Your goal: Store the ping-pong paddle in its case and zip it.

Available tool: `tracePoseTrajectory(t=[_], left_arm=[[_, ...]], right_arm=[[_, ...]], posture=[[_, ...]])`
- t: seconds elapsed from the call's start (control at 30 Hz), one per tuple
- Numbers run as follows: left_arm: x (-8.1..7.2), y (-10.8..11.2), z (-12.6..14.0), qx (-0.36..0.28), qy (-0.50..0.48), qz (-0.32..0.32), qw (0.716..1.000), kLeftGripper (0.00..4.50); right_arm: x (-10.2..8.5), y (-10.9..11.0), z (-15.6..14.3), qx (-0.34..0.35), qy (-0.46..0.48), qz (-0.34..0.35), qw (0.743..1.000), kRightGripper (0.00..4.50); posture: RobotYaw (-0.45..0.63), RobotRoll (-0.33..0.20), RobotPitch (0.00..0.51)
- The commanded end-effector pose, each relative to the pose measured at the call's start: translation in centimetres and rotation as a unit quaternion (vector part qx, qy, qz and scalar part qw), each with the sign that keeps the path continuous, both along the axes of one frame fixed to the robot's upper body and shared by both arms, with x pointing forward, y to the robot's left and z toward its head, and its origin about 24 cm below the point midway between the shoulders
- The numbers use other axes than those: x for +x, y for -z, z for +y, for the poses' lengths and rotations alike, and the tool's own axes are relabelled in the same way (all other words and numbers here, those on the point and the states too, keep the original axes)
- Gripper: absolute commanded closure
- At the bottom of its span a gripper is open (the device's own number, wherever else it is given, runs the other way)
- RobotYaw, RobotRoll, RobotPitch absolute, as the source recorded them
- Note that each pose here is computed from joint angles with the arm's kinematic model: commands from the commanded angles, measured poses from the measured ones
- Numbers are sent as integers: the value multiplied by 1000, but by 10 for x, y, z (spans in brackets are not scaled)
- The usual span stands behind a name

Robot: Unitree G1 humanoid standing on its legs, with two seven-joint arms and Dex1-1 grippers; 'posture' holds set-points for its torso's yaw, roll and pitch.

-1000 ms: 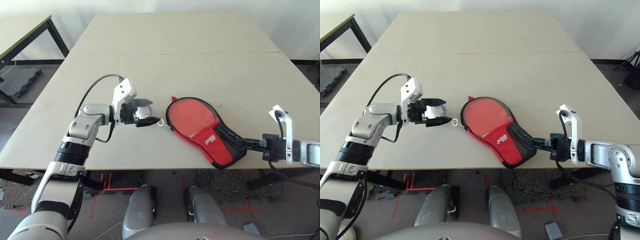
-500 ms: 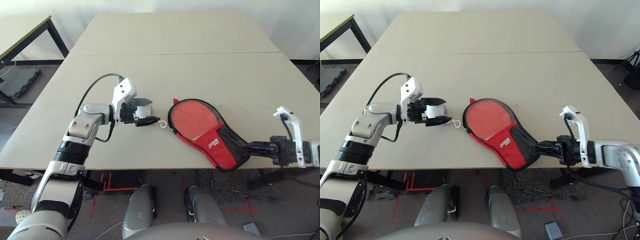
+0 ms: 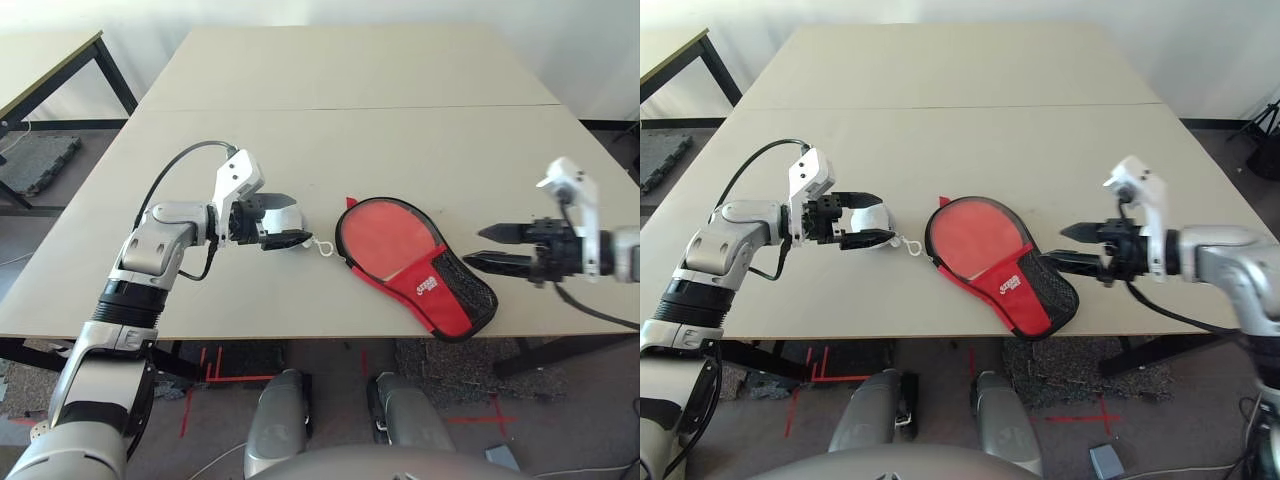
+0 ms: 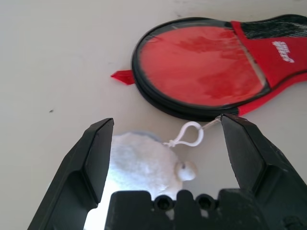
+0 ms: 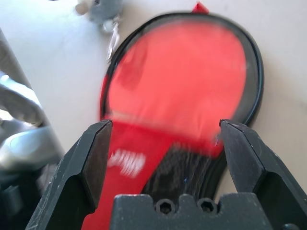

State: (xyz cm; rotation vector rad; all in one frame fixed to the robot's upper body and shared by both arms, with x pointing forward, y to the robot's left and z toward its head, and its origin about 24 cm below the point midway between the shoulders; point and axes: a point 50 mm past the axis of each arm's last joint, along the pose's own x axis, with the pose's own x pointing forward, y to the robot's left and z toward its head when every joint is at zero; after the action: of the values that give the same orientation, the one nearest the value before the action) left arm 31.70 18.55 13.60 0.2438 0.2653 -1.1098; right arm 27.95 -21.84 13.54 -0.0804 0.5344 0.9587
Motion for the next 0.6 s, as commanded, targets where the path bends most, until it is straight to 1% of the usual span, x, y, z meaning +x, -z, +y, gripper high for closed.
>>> tracePoseTrajectory(t=[0.03, 0.23, 0.33, 0.5, 0.6], left_arm=[[-1, -1, 1, 1, -8, -3, 1000, 0], [-4, -4, 4, 3, -18, -7, 1000, 0], [-6, -6, 6, -1, -27, -8, 1000, 0], [-10, -3, 6, 1, -23, 6, 1000, 0], [-7, -1, 6, 8, -31, 1, 1000, 0]], right_arm=[[14, 17, 7, -28, 7, -1, 1000, 60], [24, 34, 18, -39, 3, 7, 999, 60], [22, 43, 18, -58, -7, 17, 998, 60], [22, 47, 17, -68, -11, 19, 997, 60], [20, 49, 18, -69, -14, 22, 997, 60]], posture=[[121, 0, 75], [147, 0, 76], [159, 0, 75], [160, 0, 77], [154, 0, 77]])
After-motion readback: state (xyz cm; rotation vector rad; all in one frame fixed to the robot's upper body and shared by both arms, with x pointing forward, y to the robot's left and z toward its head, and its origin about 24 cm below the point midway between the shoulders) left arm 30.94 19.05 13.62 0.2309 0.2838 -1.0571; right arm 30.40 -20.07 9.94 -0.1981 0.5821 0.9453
